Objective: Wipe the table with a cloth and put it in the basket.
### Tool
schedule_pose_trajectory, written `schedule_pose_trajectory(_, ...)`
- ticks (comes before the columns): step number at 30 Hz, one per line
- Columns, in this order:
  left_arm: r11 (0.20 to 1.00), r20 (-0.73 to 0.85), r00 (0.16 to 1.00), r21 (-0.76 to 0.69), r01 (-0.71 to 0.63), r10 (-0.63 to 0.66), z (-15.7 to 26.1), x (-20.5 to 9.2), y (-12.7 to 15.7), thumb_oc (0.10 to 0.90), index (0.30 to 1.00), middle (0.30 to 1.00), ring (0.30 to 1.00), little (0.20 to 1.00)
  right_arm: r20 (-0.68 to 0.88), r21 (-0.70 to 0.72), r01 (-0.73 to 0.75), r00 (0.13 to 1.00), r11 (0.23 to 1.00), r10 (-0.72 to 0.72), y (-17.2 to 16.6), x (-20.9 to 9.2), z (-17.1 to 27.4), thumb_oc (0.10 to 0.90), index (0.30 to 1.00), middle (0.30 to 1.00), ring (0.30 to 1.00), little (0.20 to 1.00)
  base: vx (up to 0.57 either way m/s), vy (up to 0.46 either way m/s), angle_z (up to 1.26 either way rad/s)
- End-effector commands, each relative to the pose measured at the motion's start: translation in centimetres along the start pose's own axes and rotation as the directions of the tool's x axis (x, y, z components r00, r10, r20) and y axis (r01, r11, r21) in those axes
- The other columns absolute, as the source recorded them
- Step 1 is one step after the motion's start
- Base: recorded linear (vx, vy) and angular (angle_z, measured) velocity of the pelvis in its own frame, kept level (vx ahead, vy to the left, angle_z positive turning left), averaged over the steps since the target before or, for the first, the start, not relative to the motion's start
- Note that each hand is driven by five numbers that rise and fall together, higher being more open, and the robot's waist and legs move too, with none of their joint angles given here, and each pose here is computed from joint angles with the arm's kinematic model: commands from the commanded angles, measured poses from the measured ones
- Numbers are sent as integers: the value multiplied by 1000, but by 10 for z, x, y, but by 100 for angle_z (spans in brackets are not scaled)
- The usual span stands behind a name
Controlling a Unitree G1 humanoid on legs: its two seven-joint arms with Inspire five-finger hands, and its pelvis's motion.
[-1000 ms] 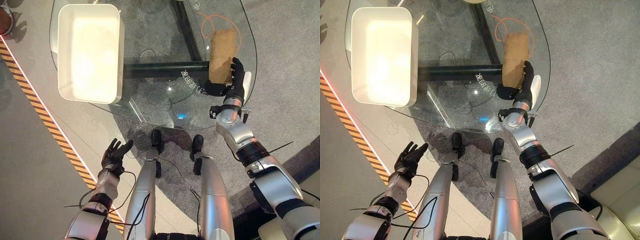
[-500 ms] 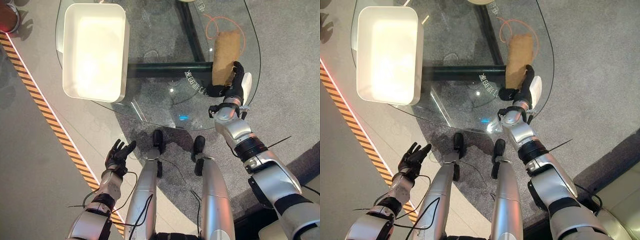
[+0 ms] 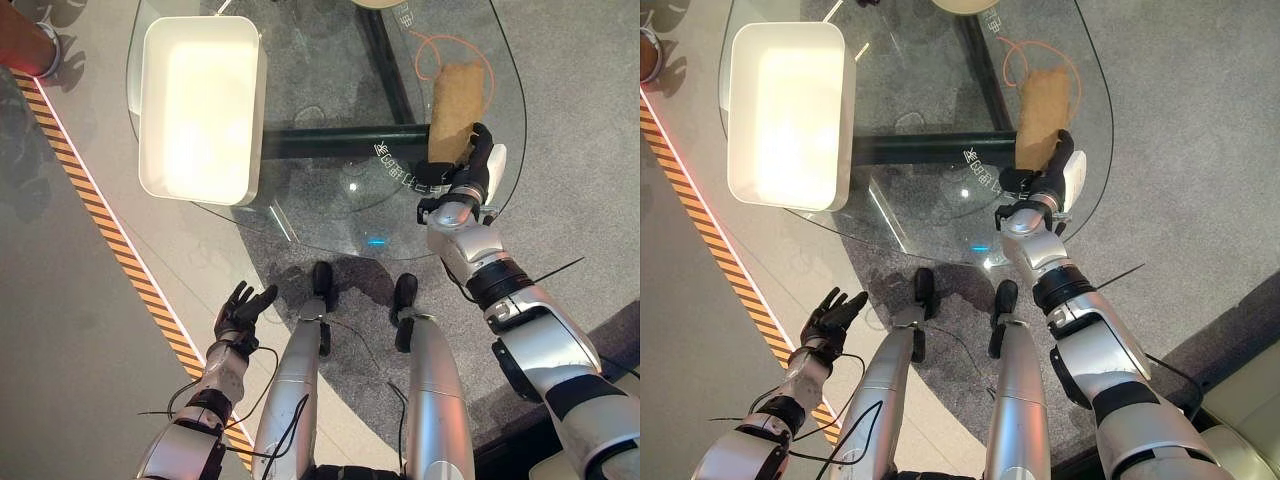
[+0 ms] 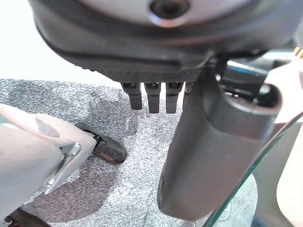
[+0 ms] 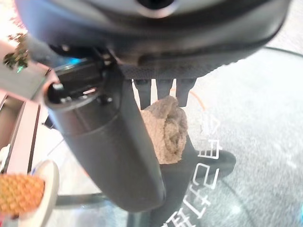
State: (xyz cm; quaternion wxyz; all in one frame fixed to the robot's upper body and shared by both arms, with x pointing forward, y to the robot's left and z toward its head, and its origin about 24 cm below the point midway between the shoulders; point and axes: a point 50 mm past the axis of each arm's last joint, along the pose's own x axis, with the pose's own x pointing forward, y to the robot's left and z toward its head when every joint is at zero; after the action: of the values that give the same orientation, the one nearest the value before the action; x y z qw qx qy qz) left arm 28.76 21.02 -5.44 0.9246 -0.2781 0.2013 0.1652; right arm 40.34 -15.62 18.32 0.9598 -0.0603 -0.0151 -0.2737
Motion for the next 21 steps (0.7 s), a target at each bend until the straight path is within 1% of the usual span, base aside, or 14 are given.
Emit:
schedule_pose_trajectory(1,999,-14,999,-1,-40,40,-13,-6,7,800,900,900,900,900,60,153,-3,998,988,-7,9,-2,37,800,900,900,900,900,0,0,0)
schedule_pose_trajectory(3,999,-17,999,-1,-39,39,-15,-6,8,800,900,900,900,900,50,181,3,999,984,-12,9,-2,36,800,900,900,900,900,0,0,0)
schedule_pose_trajectory(10,999,-23,999,-8,-38,38,-18,-7,6,800,900,900,900,900,45,175,11,999,984,-19,10,-2,37,800,900,900,900,900,0,0,0)
schedule_pose_trajectory(21,1000,-30,999,-9,-25,25,-22,-9,4,800,900,900,900,900,22,42,71,997,997,-72,3,6,27,800,900,900,900,900,0,0,0)
